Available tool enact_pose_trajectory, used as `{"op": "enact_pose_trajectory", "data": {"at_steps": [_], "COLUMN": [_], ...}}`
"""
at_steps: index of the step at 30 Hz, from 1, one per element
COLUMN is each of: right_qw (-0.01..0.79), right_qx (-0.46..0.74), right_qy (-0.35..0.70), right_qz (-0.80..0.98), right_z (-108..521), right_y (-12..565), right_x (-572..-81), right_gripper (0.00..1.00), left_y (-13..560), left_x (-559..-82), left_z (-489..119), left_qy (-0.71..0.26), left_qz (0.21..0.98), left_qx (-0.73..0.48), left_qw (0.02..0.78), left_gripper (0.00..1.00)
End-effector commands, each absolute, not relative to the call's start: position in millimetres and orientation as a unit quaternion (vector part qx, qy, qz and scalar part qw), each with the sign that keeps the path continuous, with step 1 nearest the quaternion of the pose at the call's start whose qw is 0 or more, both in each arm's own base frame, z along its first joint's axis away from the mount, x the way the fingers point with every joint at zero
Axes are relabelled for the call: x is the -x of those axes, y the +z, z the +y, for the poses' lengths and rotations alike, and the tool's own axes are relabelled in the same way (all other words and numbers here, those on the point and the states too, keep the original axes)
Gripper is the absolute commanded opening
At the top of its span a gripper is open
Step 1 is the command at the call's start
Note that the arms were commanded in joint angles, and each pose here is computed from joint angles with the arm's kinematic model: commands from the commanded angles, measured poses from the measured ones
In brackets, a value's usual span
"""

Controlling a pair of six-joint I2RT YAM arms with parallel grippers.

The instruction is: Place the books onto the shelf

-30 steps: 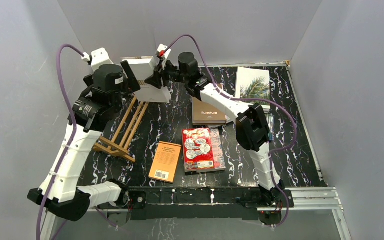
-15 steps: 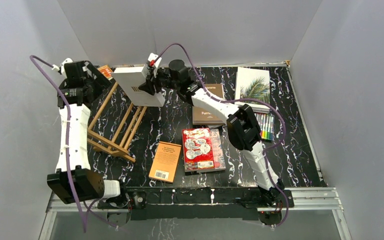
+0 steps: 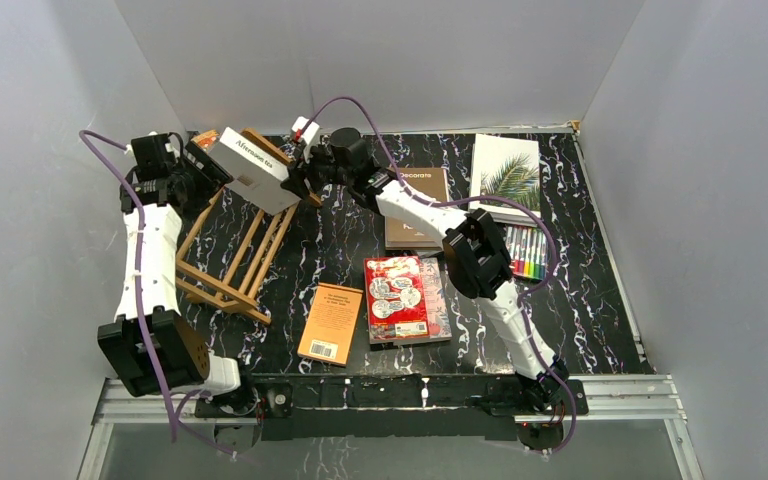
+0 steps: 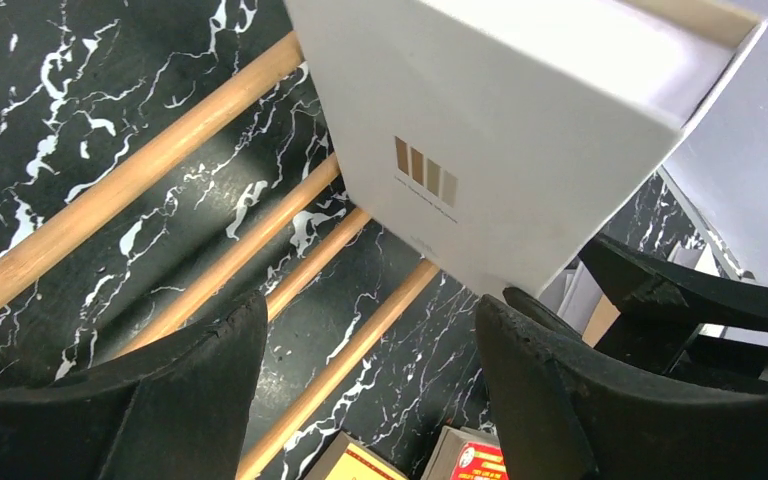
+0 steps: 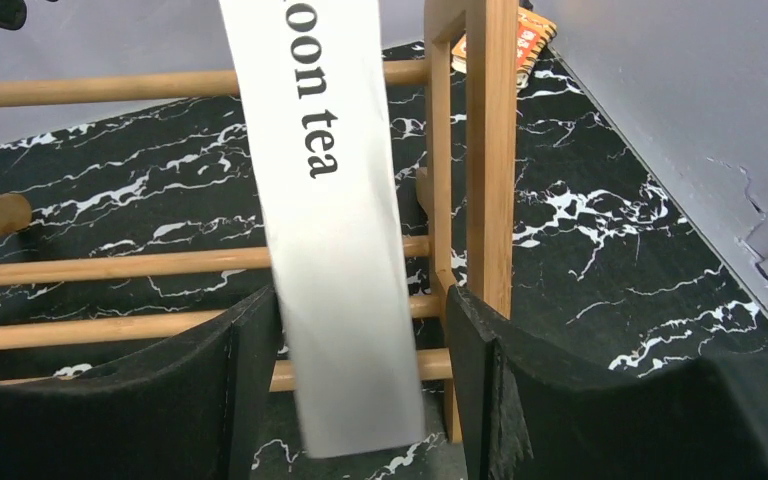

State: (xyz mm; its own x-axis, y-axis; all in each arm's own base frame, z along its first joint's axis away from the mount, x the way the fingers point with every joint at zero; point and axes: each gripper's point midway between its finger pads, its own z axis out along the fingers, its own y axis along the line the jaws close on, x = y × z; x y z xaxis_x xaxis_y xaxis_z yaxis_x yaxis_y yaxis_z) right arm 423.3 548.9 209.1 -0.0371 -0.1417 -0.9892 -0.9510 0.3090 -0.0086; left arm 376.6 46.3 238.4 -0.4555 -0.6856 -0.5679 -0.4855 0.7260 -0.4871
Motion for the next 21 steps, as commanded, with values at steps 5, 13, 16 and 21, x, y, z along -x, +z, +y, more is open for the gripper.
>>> {"op": "enact_pose_trajectory", "data": {"at_steps": [5, 13, 16, 21], "right_qw": [0.577, 0.583, 0.581, 0.575], "right_qx": [0.408, 0.39, 0.379, 0.344], "right_qy": [0.368, 0.361, 0.371, 0.404], "right_qz": [0.605, 0.615, 0.618, 0.622], "right_z": [547, 540, 534, 514], "right_y": [241, 245, 258, 291], "right_x": [-439, -442, -437, -427], "right_gripper": [0.64, 0.65, 0.7, 0.78], "left_y": [221, 211, 210, 209], "left_x": [-386, -399, -401, -404], "left_z": [35, 28, 26, 24], "left_qy": [-0.17, -0.2, -0.206, -0.215], "left_qz": [0.848, 0.845, 0.843, 0.843], "left_qx": [0.335, 0.321, 0.32, 0.316], "left_qw": [0.374, 0.377, 0.38, 0.379], "left_gripper": [0.72, 0.67, 0.66, 0.66]}}
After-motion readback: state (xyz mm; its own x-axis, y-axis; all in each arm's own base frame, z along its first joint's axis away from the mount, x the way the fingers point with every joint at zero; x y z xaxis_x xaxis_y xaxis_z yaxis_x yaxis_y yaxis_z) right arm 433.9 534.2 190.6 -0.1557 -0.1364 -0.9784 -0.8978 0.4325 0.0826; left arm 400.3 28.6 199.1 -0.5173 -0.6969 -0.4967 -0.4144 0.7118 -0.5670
